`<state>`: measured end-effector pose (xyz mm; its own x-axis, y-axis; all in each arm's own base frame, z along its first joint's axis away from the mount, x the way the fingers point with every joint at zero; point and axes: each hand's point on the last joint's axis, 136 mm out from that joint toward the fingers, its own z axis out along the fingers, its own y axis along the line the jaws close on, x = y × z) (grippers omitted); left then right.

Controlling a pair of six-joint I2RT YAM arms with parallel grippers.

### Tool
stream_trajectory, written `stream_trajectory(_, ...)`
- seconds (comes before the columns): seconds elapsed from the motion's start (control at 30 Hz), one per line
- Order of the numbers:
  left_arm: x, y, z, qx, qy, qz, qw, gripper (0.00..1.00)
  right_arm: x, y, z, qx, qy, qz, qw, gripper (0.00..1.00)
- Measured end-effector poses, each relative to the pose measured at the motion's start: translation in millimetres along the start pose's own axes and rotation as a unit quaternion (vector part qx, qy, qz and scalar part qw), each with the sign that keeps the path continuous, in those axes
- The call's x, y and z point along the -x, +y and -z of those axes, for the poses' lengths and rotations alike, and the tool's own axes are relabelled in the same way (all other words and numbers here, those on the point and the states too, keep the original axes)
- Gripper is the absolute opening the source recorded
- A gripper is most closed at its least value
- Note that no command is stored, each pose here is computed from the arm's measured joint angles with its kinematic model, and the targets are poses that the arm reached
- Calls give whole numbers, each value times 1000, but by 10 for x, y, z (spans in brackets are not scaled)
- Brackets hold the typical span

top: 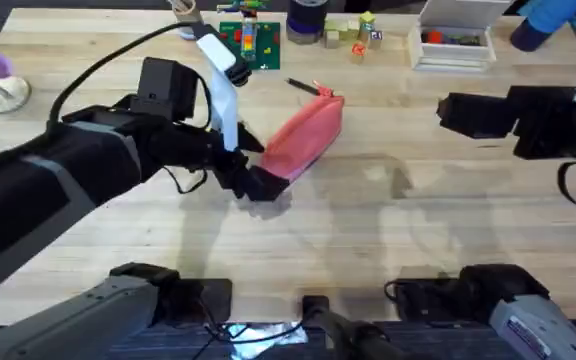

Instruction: Unzip the bag, pick up the pens from the table one at a time and place them inside, then zip the bag closed.

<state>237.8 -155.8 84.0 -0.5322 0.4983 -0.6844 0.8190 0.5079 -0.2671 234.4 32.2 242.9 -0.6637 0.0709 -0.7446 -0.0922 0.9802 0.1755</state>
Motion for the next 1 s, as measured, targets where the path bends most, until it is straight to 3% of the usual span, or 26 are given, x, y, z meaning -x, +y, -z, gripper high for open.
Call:
stream_trajectory(0.23, 86, 29, 2, 4, -17, -14, 1000, 733, 0, 0, 0, 0, 0, 0, 1000, 996)
stream_trajectory(0.4, 99, 32, 3, 4, -20, -14, 1000, 284, -6, 0, 0, 0, 1, 0, 1000, 995)
stream_trajectory(0.53, 97, 47, 4, 8, -19, -15, 1000, 71, -8, -1, 0, 0, 2, 0, 1000, 995)
stream_trajectory(0.73, 97, 49, 4, 8, -19, -14, 1000, 45, 4, 26, 0, 8, -1, 0, 1000, 996)
stream_trajectory(1.0, 97, 49, 4, 8, -19, -14, 1000, 41, 70, 233, -48, 70, 6, 10, 998, 996)
